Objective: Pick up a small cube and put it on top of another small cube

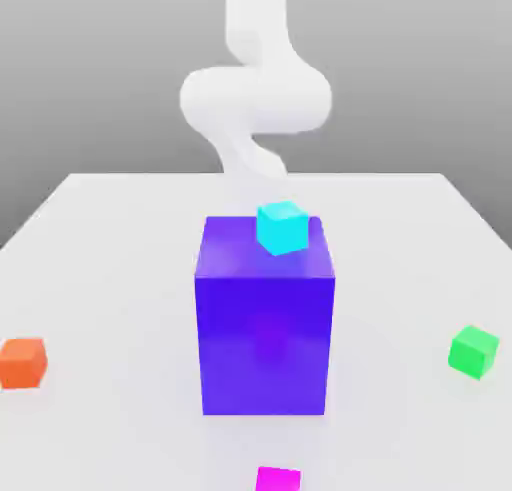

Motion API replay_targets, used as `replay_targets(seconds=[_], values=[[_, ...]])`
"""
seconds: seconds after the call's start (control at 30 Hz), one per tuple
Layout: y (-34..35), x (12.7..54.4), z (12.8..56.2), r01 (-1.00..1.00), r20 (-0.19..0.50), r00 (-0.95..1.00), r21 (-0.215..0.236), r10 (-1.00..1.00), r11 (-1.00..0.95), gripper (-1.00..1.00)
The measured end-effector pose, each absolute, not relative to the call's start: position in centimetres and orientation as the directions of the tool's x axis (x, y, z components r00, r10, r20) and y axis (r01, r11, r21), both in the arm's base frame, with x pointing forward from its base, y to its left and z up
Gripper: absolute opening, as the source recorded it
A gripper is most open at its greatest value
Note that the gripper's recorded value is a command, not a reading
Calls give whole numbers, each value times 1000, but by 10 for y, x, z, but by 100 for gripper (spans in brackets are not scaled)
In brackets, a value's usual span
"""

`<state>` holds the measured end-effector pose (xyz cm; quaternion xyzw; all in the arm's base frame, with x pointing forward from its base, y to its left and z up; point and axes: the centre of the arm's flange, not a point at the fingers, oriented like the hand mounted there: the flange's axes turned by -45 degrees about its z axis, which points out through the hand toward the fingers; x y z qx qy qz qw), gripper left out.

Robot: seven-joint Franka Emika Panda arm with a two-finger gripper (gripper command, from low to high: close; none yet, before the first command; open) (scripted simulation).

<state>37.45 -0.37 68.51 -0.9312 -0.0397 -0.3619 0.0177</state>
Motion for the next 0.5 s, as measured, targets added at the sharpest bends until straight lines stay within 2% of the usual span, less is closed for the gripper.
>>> replay_targets(seconds=[0.27,0.5], values=[[0,455,587,378,546,777,-4,314,-926,0],[13,502,489,585,443,730,-12,520,-811,0]])
